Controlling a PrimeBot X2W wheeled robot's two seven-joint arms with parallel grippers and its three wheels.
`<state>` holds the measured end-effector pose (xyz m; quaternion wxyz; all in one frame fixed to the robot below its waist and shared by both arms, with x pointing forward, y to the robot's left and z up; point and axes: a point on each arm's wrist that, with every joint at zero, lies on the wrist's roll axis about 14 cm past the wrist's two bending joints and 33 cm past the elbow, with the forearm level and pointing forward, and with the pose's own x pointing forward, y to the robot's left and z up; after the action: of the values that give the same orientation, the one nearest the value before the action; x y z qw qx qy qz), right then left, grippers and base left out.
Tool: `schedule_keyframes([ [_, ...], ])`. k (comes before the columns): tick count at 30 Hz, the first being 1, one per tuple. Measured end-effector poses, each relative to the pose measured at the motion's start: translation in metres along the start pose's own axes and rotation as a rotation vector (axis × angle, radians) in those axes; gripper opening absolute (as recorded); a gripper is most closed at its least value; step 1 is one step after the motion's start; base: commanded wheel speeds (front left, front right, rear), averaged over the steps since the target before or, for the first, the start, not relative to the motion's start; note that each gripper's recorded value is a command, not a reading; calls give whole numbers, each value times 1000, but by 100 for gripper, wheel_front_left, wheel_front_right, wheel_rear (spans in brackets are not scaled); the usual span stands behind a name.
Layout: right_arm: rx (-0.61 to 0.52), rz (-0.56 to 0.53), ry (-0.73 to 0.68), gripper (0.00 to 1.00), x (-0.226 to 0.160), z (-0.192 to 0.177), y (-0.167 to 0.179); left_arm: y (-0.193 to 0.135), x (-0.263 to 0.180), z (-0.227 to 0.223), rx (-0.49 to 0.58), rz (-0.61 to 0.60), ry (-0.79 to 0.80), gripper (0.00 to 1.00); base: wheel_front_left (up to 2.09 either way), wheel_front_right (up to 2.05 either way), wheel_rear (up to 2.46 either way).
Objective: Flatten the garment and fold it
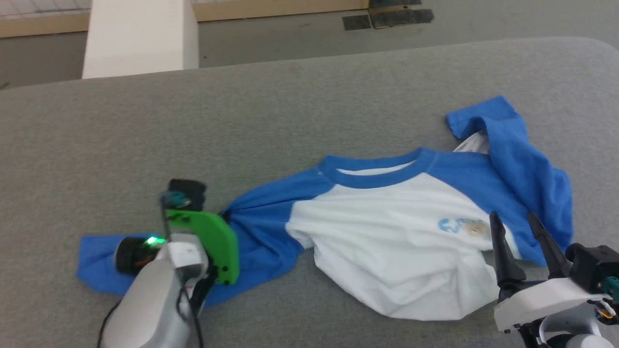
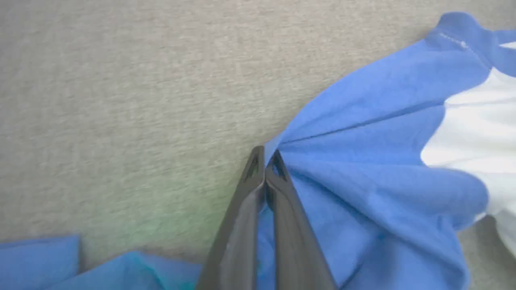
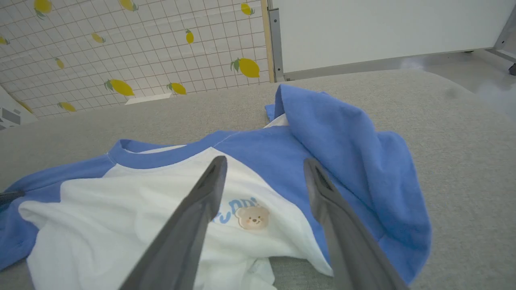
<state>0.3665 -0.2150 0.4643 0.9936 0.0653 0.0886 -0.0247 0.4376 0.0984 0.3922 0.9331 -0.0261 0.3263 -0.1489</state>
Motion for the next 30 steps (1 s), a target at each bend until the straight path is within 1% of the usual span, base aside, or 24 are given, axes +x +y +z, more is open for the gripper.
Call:
schedule_keyframes([
  [3,-11,36,-2,100,7,3,11,33,-18,-9,-76,99,-21,0,0,0,0],
  [6,-23,68,-6,100,16,8,22,58,-36,-19,-131,187,-34,0,0,0,0],
  [7,-27,72,-4,100,19,9,23,66,-42,-22,-146,213,-41,31,0,0,0],
  [8,-28,76,-5,100,22,10,25,70,-47,-25,-160,228,-46,41,0,0,0],
  [9,-32,81,-3,100,25,11,26,75,-52,-28,-178,243,-49,79,0,0,0],
  [10,-37,86,1,100,29,12,28,78,-56,-29,-189,255,-67,100,0,0,0],
  [12,-45,97,4,100,37,14,33,83,-64,-25,-217,273,-127,100,0,0,0],
  [15,-60,83,17,100,52,20,31,88,-77,-4,-237,302,-287,100,0,0,0],
  [17,-49,43,42,100,64,24,19,92,-88,14,-238,333,-422,100,0,0,0],
  [19,-28,-1,76,100,74,24,7,94,-97,23,-227,355,-512,100,0,0,0],
  [21,12,-57,169,100,82,11,-11,94,-104,31,-203,372,-591,100,0,0,0],
  [25,64,-121,326,100,84,-18,-29,91,-111,36,-175,383,-653,100,0,0,0],
  [27,77,-131,398,100,82,-33,-31,90,-112,37,-164,383,-665,100,0,0,0],
  [30,90,-132,462,100,81,-48,-30,88,-110,39,-146,379,-670,100,0,0,0],
])
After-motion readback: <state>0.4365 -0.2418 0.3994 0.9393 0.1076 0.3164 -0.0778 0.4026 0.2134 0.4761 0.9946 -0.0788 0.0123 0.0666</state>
